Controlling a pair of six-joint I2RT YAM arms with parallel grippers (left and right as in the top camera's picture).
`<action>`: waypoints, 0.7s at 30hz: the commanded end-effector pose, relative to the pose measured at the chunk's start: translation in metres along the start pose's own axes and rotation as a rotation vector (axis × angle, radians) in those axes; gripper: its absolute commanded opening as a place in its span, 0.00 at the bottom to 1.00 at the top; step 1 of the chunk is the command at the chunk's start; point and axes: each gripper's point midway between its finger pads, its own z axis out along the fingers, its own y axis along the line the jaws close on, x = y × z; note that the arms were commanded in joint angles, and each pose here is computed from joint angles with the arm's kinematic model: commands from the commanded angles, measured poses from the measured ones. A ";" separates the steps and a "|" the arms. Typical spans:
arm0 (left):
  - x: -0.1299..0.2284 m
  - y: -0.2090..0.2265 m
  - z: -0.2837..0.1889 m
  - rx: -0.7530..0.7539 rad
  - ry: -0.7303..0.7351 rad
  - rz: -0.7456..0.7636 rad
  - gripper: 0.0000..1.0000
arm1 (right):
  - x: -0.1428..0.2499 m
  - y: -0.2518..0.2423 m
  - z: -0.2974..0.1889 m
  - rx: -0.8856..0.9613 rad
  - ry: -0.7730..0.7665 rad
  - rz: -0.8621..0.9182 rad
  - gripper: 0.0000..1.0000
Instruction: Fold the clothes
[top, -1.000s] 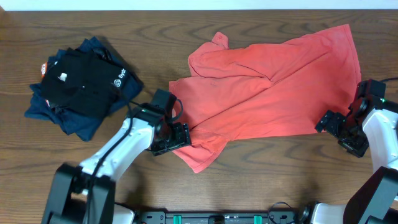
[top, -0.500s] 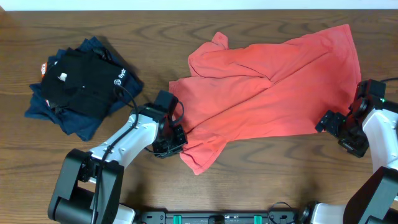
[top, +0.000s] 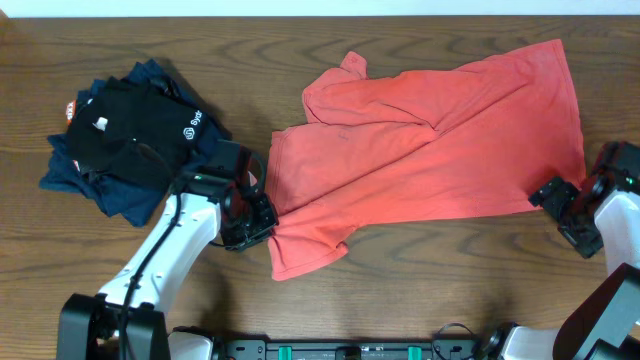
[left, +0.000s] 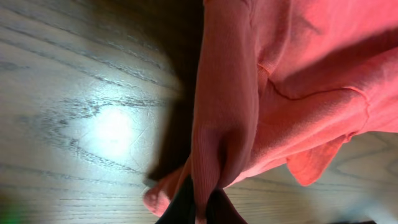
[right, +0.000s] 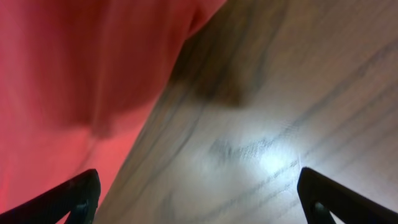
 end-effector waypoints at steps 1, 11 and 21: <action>-0.003 0.007 -0.003 -0.029 -0.028 0.021 0.06 | -0.003 0.000 0.005 -0.045 -0.029 0.051 0.98; -0.006 0.006 -0.003 -0.023 -0.036 0.024 0.06 | -0.069 0.036 -0.007 -0.218 -0.305 0.053 0.90; -0.011 0.002 -0.003 -0.007 -0.059 0.034 0.06 | -0.073 0.055 0.027 -0.274 -0.285 -0.038 0.91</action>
